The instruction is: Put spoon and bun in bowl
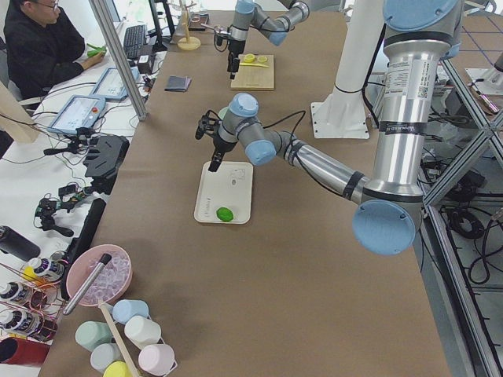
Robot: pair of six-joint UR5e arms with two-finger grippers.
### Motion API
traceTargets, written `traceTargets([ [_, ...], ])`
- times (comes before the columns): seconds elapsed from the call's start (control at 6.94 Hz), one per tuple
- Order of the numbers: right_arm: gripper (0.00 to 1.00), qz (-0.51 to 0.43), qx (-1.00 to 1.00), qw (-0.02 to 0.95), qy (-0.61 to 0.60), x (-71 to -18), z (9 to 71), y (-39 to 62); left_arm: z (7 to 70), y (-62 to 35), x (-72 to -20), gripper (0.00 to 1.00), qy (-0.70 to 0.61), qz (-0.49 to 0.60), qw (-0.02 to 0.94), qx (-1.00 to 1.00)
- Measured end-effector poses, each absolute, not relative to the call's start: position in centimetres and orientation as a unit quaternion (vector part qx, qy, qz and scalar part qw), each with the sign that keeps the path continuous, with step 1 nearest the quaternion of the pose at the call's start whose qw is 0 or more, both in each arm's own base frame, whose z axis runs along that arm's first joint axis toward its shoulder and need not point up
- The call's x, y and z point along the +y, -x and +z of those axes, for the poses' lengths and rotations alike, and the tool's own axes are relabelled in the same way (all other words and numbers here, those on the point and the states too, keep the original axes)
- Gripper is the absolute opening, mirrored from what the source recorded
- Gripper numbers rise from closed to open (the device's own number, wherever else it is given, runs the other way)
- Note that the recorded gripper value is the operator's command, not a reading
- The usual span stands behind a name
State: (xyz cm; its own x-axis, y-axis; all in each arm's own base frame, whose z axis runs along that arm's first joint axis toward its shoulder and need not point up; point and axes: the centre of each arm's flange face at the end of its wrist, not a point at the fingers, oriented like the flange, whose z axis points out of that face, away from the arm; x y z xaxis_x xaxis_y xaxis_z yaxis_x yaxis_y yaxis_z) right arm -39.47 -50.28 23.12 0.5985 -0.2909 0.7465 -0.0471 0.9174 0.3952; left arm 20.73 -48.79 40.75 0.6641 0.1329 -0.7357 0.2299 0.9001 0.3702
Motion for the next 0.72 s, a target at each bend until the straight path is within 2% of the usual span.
traceTargets([
  [0.29,1.00,-0.086,-0.362,0.907,-0.196,-52.2,34.2,28.0,45.1,-18.4,-50.0,0.98,-0.201,-0.054,0.901,0.380],
  [0.72,1.00,-0.051,-0.357,0.922,-0.139,-54.1,46.7,9.1,50.5,-4.6,-51.7,0.98,-0.185,-0.045,0.927,0.323],
])
